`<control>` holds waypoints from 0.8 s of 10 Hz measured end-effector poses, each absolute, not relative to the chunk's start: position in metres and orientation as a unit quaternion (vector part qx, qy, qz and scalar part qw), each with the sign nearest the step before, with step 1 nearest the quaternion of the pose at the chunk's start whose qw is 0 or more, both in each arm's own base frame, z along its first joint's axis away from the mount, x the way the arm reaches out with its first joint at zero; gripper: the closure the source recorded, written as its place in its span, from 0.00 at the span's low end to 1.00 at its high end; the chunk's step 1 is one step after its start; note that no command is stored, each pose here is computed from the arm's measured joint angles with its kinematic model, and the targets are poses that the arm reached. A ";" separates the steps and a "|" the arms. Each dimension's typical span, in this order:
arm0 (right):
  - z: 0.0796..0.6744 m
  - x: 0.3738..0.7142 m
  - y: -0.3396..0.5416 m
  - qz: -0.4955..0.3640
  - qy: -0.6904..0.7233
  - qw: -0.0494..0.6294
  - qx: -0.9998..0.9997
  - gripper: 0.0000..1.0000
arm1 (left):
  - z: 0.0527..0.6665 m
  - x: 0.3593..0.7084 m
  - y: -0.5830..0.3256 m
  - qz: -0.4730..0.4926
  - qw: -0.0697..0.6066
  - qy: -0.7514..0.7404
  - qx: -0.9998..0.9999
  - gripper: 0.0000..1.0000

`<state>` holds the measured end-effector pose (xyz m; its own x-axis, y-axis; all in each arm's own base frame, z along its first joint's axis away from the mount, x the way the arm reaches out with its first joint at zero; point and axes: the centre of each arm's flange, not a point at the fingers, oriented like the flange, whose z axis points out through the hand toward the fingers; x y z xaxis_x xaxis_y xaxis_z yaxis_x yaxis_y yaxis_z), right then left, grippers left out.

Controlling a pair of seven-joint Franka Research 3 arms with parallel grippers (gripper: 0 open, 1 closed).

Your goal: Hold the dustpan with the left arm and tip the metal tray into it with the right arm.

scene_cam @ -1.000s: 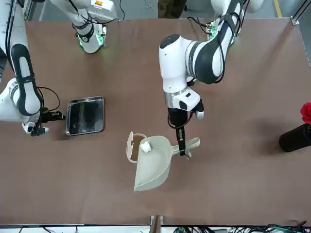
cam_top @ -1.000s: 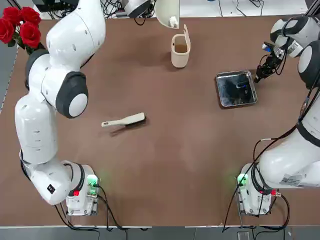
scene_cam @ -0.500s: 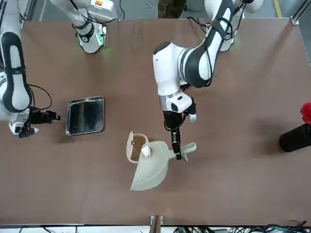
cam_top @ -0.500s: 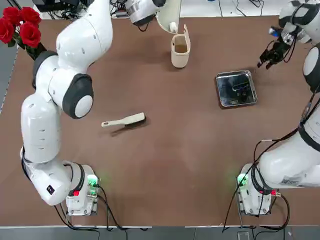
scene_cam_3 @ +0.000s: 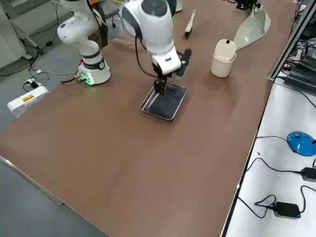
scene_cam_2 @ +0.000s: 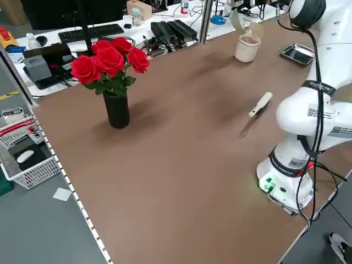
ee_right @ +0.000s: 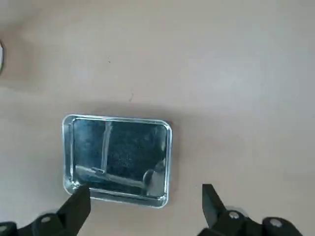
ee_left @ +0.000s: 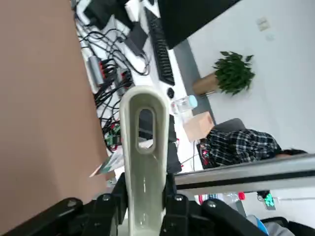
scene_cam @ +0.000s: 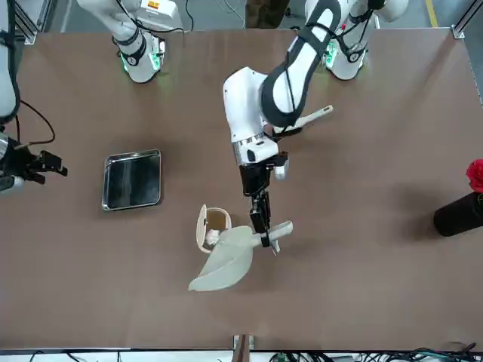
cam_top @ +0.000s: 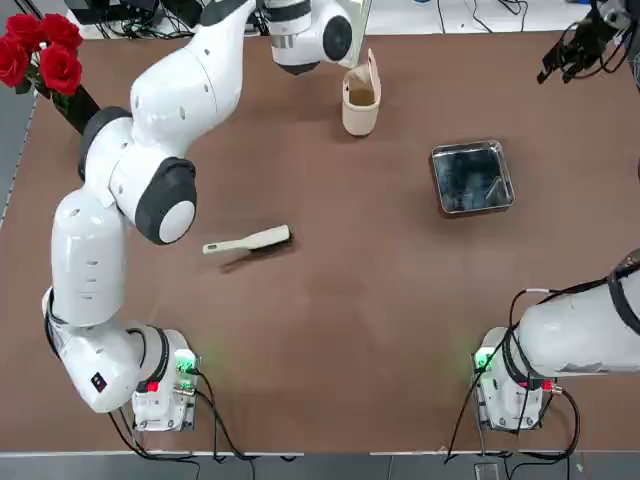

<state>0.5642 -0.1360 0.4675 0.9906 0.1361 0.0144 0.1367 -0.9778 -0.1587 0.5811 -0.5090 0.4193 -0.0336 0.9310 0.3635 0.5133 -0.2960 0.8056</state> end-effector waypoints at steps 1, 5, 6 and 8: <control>0.492 0.565 -0.112 0.004 -0.058 0.062 -0.996 0.00 | 0.421 0.578 -0.513 0.466 0.228 0.544 0.659 0.67; 0.558 0.557 -0.042 0.011 -0.049 0.009 -0.999 0.00 | 0.437 0.575 -0.512 0.451 0.228 0.558 0.658 0.67; 0.570 0.556 -0.034 0.010 -0.050 -0.001 -0.999 0.00 | 0.447 0.577 -0.505 0.431 0.223 0.578 0.656 0.67; 0.590 0.555 -0.025 0.000 -0.044 -0.008 -0.999 0.00 | 0.462 0.583 -0.468 0.392 0.207 0.624 0.643 0.67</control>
